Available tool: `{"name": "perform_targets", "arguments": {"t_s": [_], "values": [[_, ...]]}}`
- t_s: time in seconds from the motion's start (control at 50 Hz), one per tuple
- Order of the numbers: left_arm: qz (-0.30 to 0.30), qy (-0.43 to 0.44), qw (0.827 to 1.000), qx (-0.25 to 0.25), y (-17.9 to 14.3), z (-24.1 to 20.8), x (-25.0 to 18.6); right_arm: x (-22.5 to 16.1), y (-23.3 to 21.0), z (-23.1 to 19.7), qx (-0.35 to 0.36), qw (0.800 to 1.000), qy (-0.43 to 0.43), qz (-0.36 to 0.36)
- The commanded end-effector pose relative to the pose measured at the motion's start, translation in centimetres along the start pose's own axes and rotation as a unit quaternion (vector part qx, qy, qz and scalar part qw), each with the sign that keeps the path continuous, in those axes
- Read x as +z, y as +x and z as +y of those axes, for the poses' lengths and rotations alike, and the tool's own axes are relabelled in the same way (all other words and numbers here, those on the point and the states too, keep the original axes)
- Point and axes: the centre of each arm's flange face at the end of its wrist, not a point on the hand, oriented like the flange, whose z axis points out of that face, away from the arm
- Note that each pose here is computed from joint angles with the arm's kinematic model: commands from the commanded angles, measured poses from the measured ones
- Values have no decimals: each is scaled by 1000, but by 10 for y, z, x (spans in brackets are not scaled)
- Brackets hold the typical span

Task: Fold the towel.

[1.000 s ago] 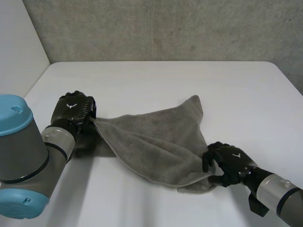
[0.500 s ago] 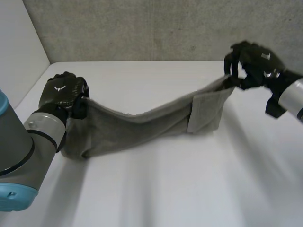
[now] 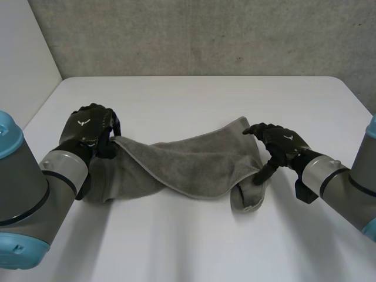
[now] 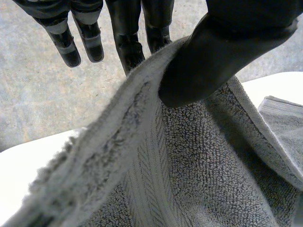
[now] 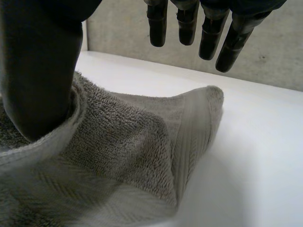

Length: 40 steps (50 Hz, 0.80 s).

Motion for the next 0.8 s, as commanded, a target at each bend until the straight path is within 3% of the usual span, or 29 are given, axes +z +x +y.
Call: {"name": "perform_targets", "arguments": {"t_s": [0.02,0.14,0.26,0.5,0.62,0.7,0.8], "values": [[1,-2,1000,0,1,2,-1,-9,-2,9,34,999,-1,5],[1,-2,1000,0,1,2,-1,-19,-8,11,38,999,5,7],[2,-2,1000,0,1,1,-3,-32,-16,28,90,996,-14,6],[1,1,1000,1,0,-2,-4,-37,-6,31,91,996,0,17],[-10,17,1000,0,-6,-12,-5,-35,12,4,79,996,44,23],[-32,27,999,-4,-21,-20,-3,-33,19,-29,44,996,76,-9],[-20,9,1000,-3,-18,-18,-7,-37,7,-35,43,997,21,-68]]}}
